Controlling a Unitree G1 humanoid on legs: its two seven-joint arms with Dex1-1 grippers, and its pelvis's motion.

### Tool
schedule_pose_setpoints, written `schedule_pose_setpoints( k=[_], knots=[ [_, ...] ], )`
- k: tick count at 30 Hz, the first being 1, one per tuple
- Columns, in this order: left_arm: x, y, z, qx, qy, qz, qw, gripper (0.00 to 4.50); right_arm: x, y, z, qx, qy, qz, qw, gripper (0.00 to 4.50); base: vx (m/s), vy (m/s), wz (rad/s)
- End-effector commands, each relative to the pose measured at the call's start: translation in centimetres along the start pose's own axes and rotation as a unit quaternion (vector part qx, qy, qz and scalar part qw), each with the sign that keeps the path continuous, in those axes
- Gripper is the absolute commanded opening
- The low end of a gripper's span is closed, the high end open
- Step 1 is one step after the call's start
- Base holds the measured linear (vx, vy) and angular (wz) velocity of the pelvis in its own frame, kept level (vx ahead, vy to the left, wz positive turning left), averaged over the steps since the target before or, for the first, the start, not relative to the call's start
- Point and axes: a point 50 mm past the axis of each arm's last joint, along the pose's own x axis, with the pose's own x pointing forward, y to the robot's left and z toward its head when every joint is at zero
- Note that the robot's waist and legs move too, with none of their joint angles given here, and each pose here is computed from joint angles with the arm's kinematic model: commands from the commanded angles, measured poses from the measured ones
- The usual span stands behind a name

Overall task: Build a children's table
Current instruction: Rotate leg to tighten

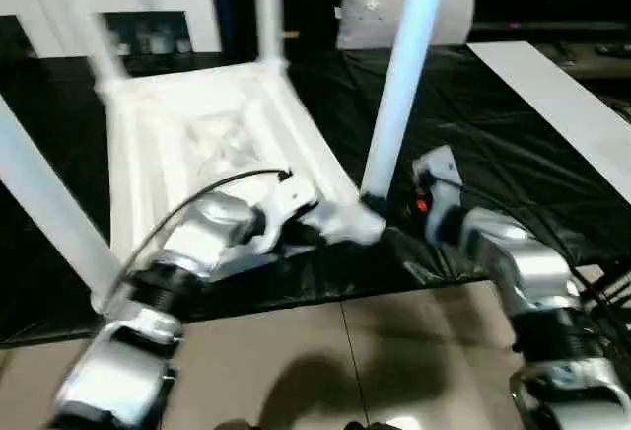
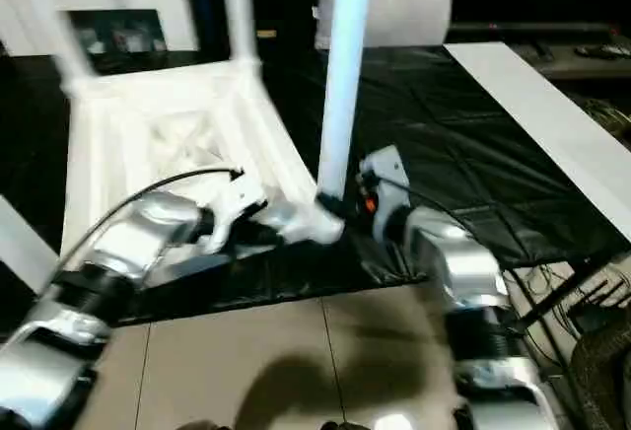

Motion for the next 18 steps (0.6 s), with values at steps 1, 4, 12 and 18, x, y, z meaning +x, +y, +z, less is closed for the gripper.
schedule_pose_setpoints(
  k=[1, 4, 12, 18],
  knots=[
    [1.1, -2.0, 2.4, 0.014, -0.049, -0.04, 0.998, 0.0, 0.9, 0.7, 0.0, -0.009, -0.006, 0.0, 1.0, 2.58, 0.0, 0.0, 0.0],
    [1.2, -2.1, 2.4, 0.022, -0.049, -0.04, 0.998, 0.0, 0.9, 0.7, 0.0, -0.015, -0.009, 0.002, 1.0, 2.69, 0.018, -0.002, 0.03],
    [-0.2, -0.9, 1.0, 0.059, -0.021, -0.036, 0.997, 0.0, -1.3, -0.4, 0.7, -0.051, -0.036, 0.067, 0.996, 3.41, 0.014, -0.003, 0.01],
    [-1.7, -0.4, -0.4, 0.136, 0.016, -0.102, 0.985, 0.0, -4.1, -1.5, 0.7, -0.126, 0.016, 0.174, 0.976, 3.89, 0.0, 0.0, 0.0]
  ],
)
